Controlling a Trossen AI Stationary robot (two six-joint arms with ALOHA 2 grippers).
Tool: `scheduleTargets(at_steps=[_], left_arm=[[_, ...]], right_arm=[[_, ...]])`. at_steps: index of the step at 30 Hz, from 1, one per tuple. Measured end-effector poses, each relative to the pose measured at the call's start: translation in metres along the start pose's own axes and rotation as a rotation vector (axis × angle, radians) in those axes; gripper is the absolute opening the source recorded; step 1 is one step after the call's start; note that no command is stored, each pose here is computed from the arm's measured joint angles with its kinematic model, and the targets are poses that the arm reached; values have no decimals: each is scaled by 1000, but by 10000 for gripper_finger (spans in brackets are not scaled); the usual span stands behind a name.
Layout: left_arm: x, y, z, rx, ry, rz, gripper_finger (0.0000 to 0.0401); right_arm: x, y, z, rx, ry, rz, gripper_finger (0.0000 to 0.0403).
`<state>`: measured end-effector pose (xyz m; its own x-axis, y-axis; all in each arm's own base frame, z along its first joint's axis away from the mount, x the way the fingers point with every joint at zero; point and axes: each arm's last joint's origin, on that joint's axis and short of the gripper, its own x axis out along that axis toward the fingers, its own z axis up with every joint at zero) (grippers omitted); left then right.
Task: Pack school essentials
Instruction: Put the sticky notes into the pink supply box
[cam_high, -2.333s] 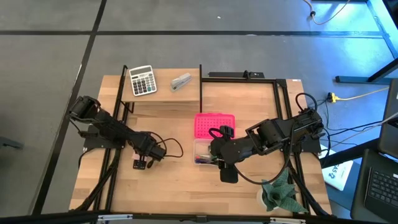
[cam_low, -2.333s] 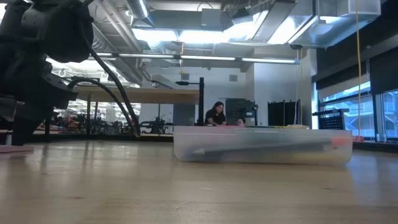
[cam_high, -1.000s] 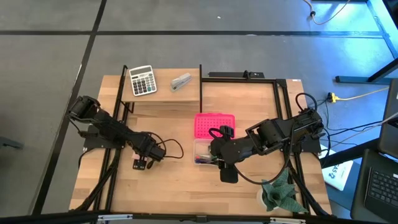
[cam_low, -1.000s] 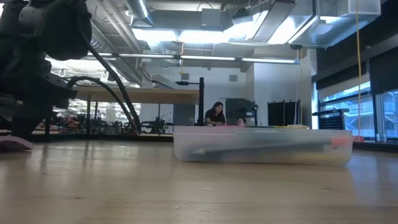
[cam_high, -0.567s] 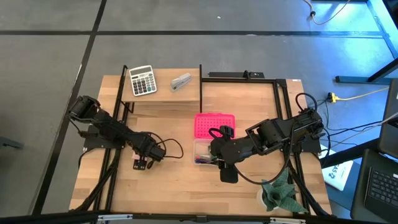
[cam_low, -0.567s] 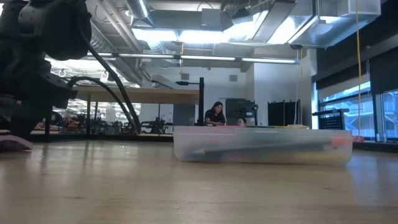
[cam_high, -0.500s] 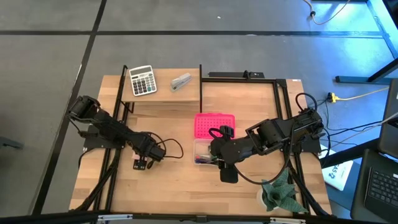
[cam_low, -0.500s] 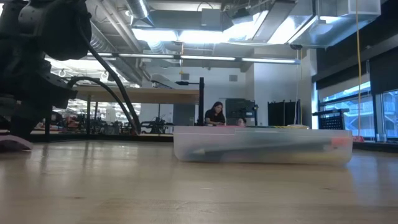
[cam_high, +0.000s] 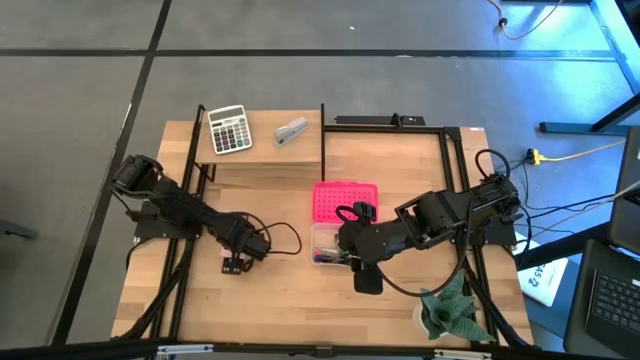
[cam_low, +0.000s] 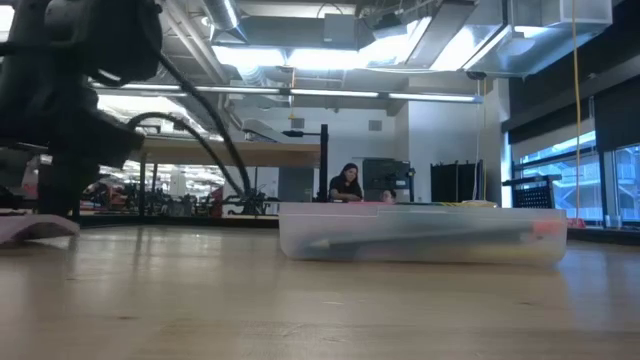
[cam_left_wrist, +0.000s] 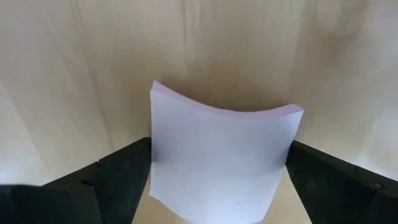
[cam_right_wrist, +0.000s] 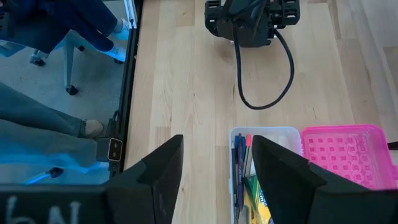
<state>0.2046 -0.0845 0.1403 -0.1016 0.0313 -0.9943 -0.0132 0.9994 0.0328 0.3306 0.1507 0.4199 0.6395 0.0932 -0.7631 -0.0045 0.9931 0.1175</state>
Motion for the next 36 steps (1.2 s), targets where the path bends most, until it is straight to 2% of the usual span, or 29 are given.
scheduleTargets(at_steps=[7, 14, 21, 28, 31, 36], left_arm=[[-17, -5, 9, -16, -20, -29, 352], [-45, -10, 20, -99, -51, -52, 352], [-83, -18, 38, -140, -174, -115, 352], [-118, -22, 53, -152, -355, -114, 352], [-128, -23, 60, -165, -447, -101, 352], [-135, -19, 72, -215, -557, -132, 352]], right_arm=[[0, 0, 0, 2, 0, 0, 193], [0, 0, 0, -2, 0, 0, 193], [0, 0, 0, -26, 0, 0, 193], [0, -1, 1, -68, -1, 1, 193], [0, -2, -3, -76, 37, 13, 193], [-7, -8, -13, -11, 135, -33, 193]])
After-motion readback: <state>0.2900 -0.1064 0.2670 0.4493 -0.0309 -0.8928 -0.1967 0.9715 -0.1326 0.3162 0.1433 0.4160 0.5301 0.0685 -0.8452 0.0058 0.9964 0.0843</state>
